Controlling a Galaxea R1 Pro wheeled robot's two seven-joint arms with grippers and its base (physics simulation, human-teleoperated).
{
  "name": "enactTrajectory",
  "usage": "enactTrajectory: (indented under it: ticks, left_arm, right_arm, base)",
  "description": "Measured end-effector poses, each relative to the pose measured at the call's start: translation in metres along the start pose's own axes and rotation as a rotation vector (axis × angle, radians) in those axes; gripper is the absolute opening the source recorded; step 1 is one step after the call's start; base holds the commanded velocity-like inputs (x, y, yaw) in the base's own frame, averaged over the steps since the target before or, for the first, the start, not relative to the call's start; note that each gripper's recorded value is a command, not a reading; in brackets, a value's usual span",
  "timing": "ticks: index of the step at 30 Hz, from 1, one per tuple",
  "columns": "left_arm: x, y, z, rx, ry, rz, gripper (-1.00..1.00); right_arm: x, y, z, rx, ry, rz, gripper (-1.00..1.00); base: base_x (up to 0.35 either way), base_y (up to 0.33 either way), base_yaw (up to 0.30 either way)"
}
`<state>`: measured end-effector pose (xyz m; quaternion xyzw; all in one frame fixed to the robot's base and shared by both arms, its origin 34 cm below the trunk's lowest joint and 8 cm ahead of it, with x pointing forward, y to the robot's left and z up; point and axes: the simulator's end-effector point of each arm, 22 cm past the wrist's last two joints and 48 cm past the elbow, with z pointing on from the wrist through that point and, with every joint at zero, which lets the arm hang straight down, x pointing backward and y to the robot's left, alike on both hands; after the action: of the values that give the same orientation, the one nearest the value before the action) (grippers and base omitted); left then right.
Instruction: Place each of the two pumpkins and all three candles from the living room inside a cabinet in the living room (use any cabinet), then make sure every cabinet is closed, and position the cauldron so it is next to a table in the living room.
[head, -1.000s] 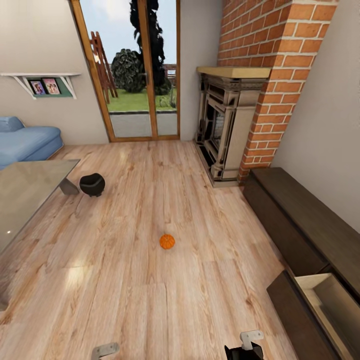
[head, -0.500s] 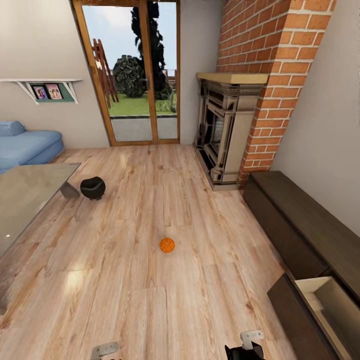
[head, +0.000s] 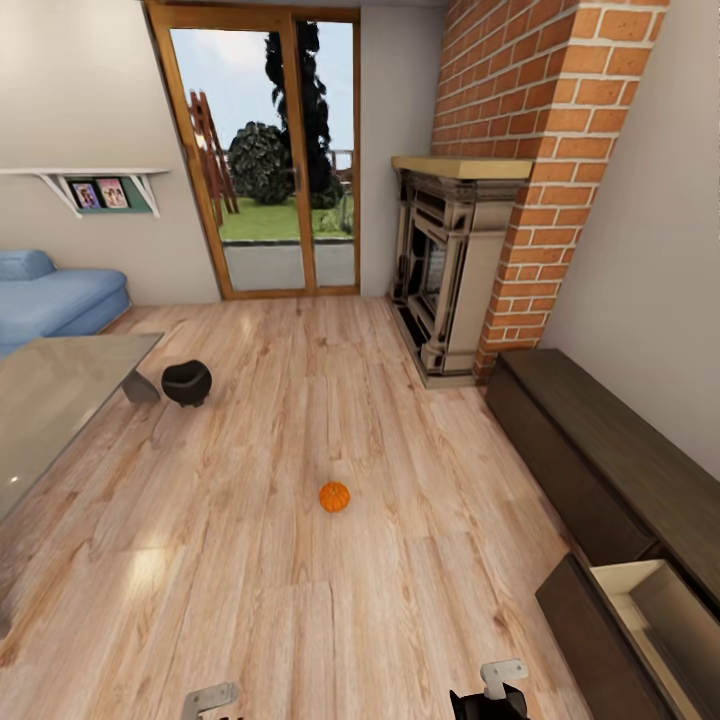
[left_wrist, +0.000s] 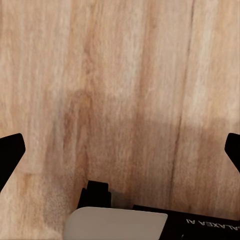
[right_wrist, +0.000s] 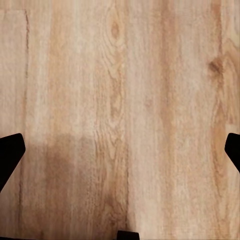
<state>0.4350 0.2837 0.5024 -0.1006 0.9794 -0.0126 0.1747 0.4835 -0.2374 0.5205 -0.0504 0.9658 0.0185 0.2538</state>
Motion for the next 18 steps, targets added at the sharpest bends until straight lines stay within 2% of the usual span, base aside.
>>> enactTrajectory:
  ticks: [18]
  left_arm:
    - [-0.013,-0.003,-0.004,0.006,-0.028,-0.001,1.0]
  right_arm:
    - [-0.013,-0.001,-0.004,0.003,-0.028,-0.002,1.0]
  base:
    - [0.0,0.0,0.0]
